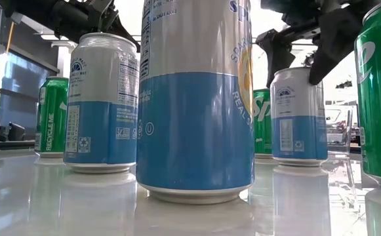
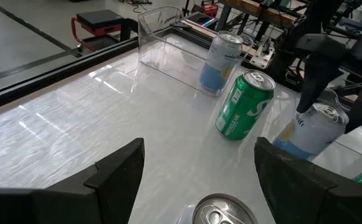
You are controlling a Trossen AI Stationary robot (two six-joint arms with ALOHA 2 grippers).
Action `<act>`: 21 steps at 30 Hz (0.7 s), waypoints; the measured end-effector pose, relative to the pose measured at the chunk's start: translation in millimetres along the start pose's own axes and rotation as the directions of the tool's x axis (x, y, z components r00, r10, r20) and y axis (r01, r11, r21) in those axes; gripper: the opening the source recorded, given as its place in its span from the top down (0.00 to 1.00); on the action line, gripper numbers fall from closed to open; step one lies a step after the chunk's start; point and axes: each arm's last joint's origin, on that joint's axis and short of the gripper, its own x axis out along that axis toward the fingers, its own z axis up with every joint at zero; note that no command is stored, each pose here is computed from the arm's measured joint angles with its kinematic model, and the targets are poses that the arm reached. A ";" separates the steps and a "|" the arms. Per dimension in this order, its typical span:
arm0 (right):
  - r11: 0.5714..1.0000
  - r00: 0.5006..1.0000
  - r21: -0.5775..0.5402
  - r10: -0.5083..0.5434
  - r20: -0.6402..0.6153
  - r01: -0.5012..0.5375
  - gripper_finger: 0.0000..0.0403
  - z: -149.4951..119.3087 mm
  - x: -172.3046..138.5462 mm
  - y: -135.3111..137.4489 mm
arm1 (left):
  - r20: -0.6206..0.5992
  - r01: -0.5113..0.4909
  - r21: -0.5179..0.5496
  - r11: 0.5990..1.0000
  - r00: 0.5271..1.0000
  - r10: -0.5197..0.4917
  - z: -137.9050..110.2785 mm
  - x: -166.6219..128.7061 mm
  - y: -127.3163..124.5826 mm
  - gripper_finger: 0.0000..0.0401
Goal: Sort soda cans
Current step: Put the blue-white soda can into the top right transparent bin
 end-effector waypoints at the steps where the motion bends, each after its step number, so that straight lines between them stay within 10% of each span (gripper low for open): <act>1: 1.000 1.000 0.001 0.000 0.000 0.000 0.11 0.0 0.0 0.0 | 0.000 0.000 0.000 1.000 1.000 0.000 0.0 0.0 0.0 0.30; 13: 0.911 1.000 0.412 -0.010 0.008 0.005 0.11 20.8 -42.8 -5.5 | 0.000 0.000 0.000 1.000 1.000 0.000 0.0 0.1 0.0 0.30; 21: 0.918 0.996 0.396 -0.019 0.089 -0.018 0.11 27.3 -43.8 30.4 | 0.000 0.000 0.008 1.000 1.000 0.000 0.1 0.0 0.0 0.30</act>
